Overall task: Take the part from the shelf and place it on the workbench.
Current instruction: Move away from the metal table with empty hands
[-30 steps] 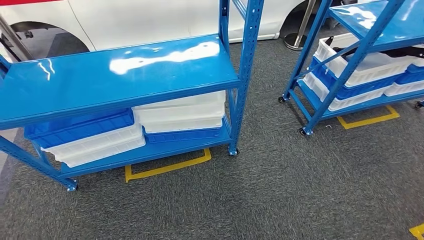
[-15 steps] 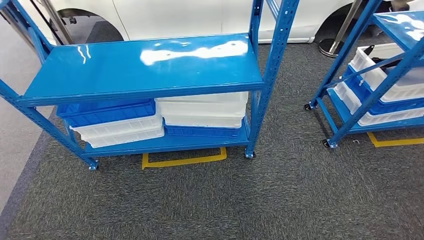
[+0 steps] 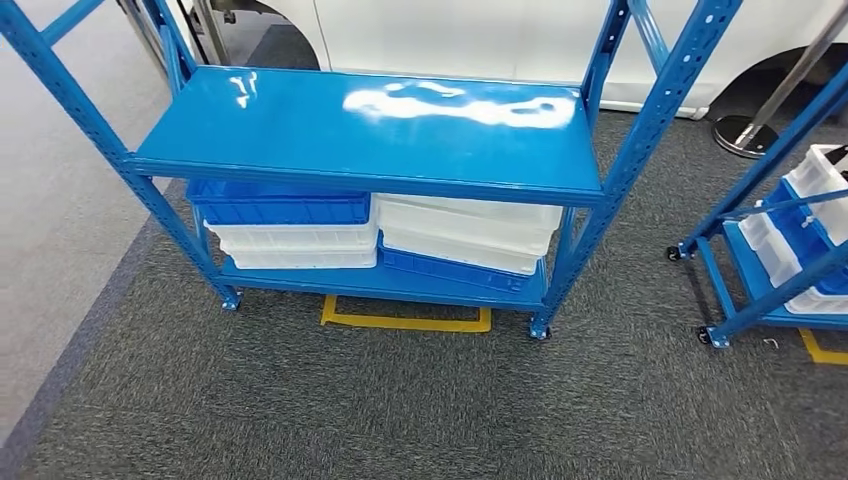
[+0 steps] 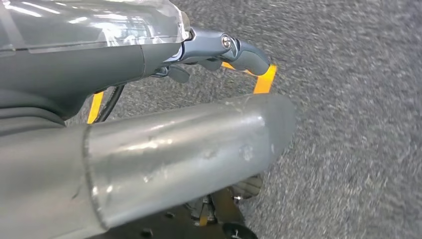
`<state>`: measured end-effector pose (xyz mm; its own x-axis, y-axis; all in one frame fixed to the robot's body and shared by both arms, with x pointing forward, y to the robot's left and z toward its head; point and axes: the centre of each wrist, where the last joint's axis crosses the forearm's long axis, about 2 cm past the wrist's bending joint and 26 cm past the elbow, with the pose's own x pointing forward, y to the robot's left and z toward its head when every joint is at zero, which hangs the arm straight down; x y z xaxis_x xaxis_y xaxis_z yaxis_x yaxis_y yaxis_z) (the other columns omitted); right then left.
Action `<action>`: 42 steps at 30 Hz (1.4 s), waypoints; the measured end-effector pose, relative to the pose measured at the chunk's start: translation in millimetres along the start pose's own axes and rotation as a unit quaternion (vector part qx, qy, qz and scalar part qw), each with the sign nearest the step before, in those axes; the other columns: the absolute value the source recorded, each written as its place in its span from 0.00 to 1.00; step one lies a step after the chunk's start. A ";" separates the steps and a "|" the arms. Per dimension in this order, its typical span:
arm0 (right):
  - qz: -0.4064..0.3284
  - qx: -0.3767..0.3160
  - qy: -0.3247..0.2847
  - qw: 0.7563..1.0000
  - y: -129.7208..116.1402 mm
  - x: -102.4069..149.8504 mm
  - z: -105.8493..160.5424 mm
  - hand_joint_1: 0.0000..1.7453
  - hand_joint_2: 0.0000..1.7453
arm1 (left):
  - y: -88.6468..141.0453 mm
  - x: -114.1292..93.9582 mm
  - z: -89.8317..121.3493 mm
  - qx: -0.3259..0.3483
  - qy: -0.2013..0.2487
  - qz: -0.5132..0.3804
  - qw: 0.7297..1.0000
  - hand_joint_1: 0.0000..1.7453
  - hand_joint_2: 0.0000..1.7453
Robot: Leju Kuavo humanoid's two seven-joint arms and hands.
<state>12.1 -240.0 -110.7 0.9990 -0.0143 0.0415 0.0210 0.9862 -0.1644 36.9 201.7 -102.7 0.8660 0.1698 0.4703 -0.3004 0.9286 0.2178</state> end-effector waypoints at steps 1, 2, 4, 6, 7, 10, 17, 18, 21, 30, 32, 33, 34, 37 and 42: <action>0.000 0.000 0.001 1.000 0.0 -0.6 0.0 0.00 0.00 | -0.3 0.5 -0.1 0.000 -0.001 0.000 1.000 0.00 0.00; 0.000 0.000 0.001 1.000 0.0 -0.8 0.0 0.00 0.00 | -0.5 1.0 -0.2 0.000 -0.002 0.000 1.000 0.00 0.00; 0.000 0.000 -0.001 1.000 -0.1 0.5 0.0 0.00 0.00 | -0.5 0.8 -0.1 0.001 -0.002 0.000 1.000 0.00 0.00; -0.001 0.000 -0.002 1.000 -0.3 1.8 0.0 0.00 0.00 | 0.1 -0.4 0.2 0.001 -0.001 -0.001 1.000 0.00 0.00; 0.000 0.000 -0.001 1.000 -0.4 1.5 -0.1 0.00 0.00 | 0.2 -0.3 0.1 0.001 -0.001 -0.001 1.000 0.00 0.00; 0.000 0.000 0.001 1.000 -0.6 -1.2 -0.2 0.00 0.00 | -0.2 1.3 -0.5 0.002 -0.003 0.000 1.000 0.00 0.00; 0.002 0.002 0.001 1.000 -0.4 -0.7 -0.1 0.00 0.00 | -0.1 1.0 -0.4 0.002 0.002 0.001 1.000 0.00 0.00; 0.002 0.002 0.000 1.000 -0.4 -0.5 -0.1 0.00 0.00 | -0.4 1.7 -0.6 0.002 0.002 0.001 1.000 0.00 0.00; 0.003 0.003 -0.003 1.000 -0.4 2.9 -0.1 0.00 0.00 | 0.0 -0.4 0.3 0.003 0.005 0.000 1.000 0.00 0.00; -0.003 -0.005 0.002 1.000 -2.0 -1.6 -0.5 0.00 0.00 | -2.1 -1.5 1.3 -0.020 -0.007 0.014 1.000 0.00 0.00; -0.011 -0.010 0.004 1.000 -2.8 -1.6 -0.6 0.00 0.00 | -0.8 -2.2 0.7 -0.037 -0.021 0.023 0.999 0.00 0.00; -0.015 -0.011 0.006 1.000 -3.1 -1.4 -0.7 0.00 0.00 | 1.5 -2.3 -0.6 -0.043 -0.027 0.026 0.998 0.00 0.00; -0.018 -0.011 0.008 1.000 -3.5 -0.9 -0.8 0.00 0.00 | 4.8 -2.2 -2.3 -0.048 -0.031 0.028 0.998 0.00 0.00; -0.026 -0.013 0.014 0.999 -4.5 -1.2 -1.0 0.00 0.00 | 14.2 -2.6 -6.5 -0.049 -0.038 0.027 0.998 0.00 0.00; -0.038 -0.014 0.021 0.999 -5.7 -4.1 -1.3 0.00 0.00 | 20.4 -5.7 -7.7 -0.046 -0.039 0.019 0.998 0.00 0.00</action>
<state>8.0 -245.8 -111.2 0.9953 -0.0963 0.0135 0.0971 0.9768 -0.1907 28.9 222.1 -107.5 0.8202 0.1824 0.5422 -0.2913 0.9489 0.1215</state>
